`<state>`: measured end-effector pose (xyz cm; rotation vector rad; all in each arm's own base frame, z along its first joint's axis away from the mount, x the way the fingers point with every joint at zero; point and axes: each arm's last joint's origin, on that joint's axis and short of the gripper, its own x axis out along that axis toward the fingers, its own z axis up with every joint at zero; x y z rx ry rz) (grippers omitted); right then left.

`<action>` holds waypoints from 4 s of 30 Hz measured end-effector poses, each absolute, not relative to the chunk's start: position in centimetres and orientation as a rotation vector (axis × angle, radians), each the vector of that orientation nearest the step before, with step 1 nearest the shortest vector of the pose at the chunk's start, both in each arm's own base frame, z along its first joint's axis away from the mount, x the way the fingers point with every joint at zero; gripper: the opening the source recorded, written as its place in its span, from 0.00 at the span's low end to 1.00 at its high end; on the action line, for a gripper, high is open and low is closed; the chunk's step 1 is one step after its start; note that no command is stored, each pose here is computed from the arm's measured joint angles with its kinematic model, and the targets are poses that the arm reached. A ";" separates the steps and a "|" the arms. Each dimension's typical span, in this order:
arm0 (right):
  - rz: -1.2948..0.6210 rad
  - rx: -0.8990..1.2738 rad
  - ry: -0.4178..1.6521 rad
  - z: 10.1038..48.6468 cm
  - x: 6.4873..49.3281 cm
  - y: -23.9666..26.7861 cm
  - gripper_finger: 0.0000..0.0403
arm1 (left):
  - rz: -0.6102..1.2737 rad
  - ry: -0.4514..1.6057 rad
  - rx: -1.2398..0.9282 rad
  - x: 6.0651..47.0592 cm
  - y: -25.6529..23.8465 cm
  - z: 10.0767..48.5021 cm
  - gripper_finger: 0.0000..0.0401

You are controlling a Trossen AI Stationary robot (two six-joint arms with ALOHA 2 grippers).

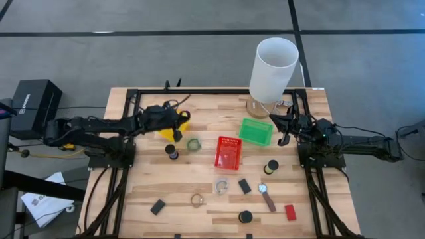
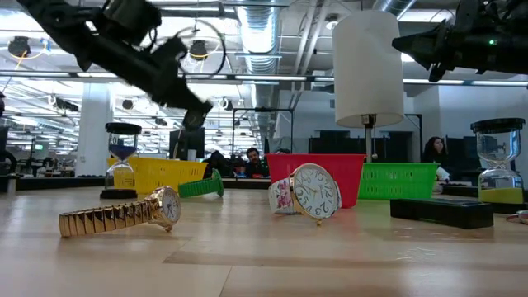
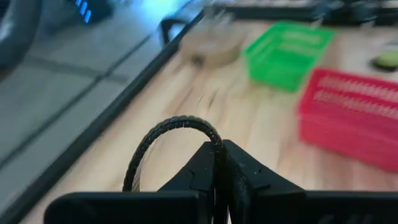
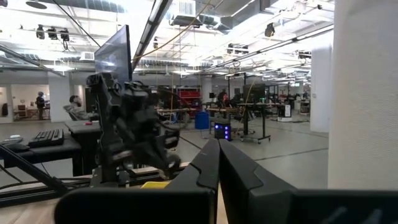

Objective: Pick & Place Office items
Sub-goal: Put the black wristwatch into the yellow bin, then put the red digital clock into the red bin

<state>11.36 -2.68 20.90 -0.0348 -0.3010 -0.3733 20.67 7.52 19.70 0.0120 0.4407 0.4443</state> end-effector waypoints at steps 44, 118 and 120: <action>-0.385 -0.107 -0.287 20.9 11.4 -2.7 0.00 | 0.642 0.753 -0.246 19.8 10.2 14.5 0.18; -0.042 -0.045 0.054 25.3 19.5 -1.3 0.46 | 0.133 0.018 -0.084 20.2 0.6 25.3 0.18; -0.032 -0.010 0.101 25.8 19.7 -1.0 0.45 | 0.132 0.018 -0.084 20.2 0.6 25.3 0.18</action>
